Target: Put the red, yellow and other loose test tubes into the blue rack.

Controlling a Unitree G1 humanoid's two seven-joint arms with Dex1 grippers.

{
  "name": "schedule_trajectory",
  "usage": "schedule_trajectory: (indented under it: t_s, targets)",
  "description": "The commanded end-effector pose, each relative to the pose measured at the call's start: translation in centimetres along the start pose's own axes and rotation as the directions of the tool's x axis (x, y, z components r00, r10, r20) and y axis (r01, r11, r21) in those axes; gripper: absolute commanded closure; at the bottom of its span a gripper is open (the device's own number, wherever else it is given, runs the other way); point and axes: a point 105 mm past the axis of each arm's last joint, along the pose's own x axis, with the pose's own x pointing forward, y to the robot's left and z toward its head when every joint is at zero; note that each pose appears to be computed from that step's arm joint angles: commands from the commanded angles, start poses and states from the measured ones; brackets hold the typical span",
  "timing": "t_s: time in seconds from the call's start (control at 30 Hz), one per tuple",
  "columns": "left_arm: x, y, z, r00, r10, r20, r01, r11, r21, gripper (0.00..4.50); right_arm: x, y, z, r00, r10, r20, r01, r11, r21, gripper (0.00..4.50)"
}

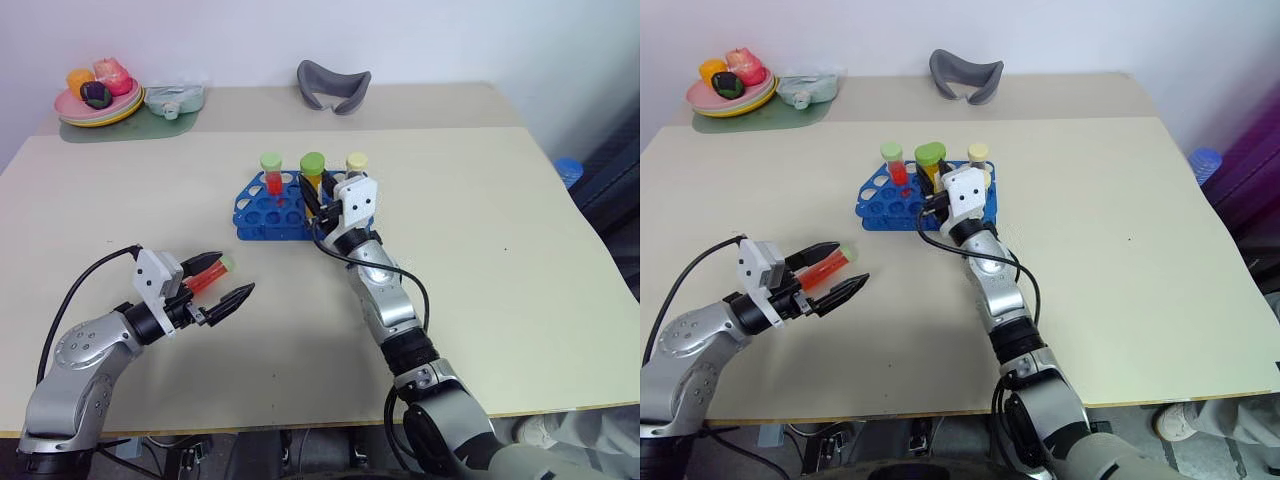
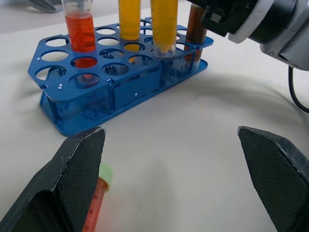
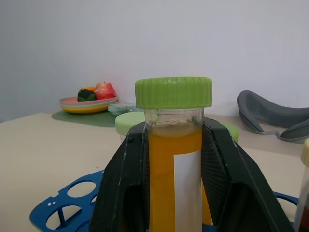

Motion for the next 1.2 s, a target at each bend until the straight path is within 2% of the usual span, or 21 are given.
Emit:
schedule_trajectory:
  t_s: [0.03, 0.27, 0.33, 0.43, 0.47, 0.6, 0.83, 1.03, 1.2]
  targets:
    - [0.0, 0.1, 0.8, 1.0, 0.004, 0.029, -0.005, 1.0, 0.029, 0.0, 0.4, -0.5, 0.5, 0.999, -0.022, 0.024, 0.022, 1.0, -0.012, 3.53]
    - [0.0, 0.1, 0.9, 1.0, 0.005, 0.029, -0.006, 1.0, 0.03, 0.0, 0.4, 0.0, 0.2, 1.0, -0.012, 0.017, 0.012, 1.0, 0.004, 3.53]
    - [0.0, 0.1, 0.9, 1.0, 0.006, 0.029, -0.007, 1.0, 0.03, 0.0, 0.2, 0.4, 0.1, 1.0, 0.024, 0.012, -0.024, 0.998, 0.05, 3.53]
    - [0.0, 0.1, 0.9, 1.0, 0.007, 0.029, -0.008, 1.0, 0.03, 0.0, -0.1, 0.7, 0.2, 0.998, 0.058, 0.019, -0.059, 0.995, 0.08, 2.36]
    - [0.0, 0.1, 0.9, 1.0, 0.007, 0.029, -0.008, 1.0, 0.03, 0.0, -0.1, 0.8, 0.4, 0.998, 0.061, 0.026, -0.063, 0.995, 0.082, 1.78]
    - [0.0, 0.0, 0.9, 1.0, 0.008, 0.03, -0.009, 1.0, 0.03, 0.0, -0.1, 0.5, 1.6, 0.997, 0.041, 0.066, -0.046, 0.996, 0.075, 0.02]
    - [-0.3, 0.3, 1.3, 0.999, 0.02, 0.031, -0.021, 0.999, 0.04, 0.0, -0.1, 1.9, 6.0, 0.972, 0.145, 0.184, -0.158, 0.986, 0.057, 0.02]
    - [-0.8, 2.3, 3.1, 0.994, 0.091, 0.067, -0.096, 0.993, 0.07, 0.0, -0.8, 3.6, 10.9, 0.917, 0.3, 0.265, -0.317, 0.948, 0.024, 0.02]
    - [-0.9, 4.6, 3.9, 0.983, 0.186, -0.008, -0.184, 0.979, 0.089, 0.0, -2.3, 2.9, 12.9, 0.881, 0.42, 0.216, -0.424, 0.905, -0.028, 0.02]
